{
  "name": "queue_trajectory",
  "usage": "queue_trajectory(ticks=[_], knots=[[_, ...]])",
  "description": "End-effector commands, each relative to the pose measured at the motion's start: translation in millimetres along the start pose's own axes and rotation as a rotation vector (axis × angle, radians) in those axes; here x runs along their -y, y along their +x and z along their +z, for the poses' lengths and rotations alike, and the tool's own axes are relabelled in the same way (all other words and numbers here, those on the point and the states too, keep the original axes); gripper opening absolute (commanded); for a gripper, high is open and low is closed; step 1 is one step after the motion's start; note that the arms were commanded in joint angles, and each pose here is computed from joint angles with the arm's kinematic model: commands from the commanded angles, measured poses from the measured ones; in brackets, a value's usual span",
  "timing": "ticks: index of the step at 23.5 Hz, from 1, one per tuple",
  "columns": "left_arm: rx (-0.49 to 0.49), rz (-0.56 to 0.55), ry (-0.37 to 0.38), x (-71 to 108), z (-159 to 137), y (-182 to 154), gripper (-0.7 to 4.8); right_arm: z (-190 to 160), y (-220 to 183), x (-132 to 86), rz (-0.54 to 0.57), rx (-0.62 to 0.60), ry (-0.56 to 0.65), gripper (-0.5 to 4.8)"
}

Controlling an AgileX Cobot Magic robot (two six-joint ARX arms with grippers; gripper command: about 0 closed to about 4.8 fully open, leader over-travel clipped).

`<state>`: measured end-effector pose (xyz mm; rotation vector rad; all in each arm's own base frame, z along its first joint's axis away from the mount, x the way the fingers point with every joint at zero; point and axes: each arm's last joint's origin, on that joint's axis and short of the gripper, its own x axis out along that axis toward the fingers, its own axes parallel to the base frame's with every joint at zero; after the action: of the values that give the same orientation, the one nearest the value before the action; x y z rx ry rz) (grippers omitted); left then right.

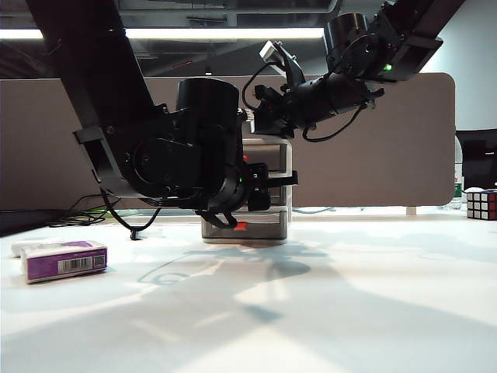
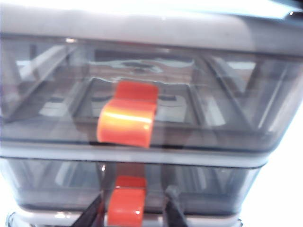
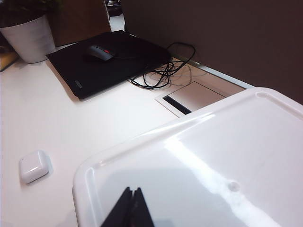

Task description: Open the second layer of the drawer on the table, pick up a pack of napkins on the table and put it in, and finally close the drawer.

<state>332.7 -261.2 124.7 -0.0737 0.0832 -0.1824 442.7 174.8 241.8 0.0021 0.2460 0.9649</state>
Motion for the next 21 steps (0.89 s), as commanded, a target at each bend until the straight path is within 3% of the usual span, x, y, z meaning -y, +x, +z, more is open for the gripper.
queue_trajectory(ticks=[1,21], knots=[[0.016,0.003,-0.004,-1.4,2.6,1.2,1.51,-5.9,0.9,-0.7,0.001,-0.038,0.030,-0.05],[0.027,-0.001,-0.013,-8.3,1.9,5.5,1.42,-8.0,0.9,-0.8,0.000,-0.056,0.014,-0.05]])
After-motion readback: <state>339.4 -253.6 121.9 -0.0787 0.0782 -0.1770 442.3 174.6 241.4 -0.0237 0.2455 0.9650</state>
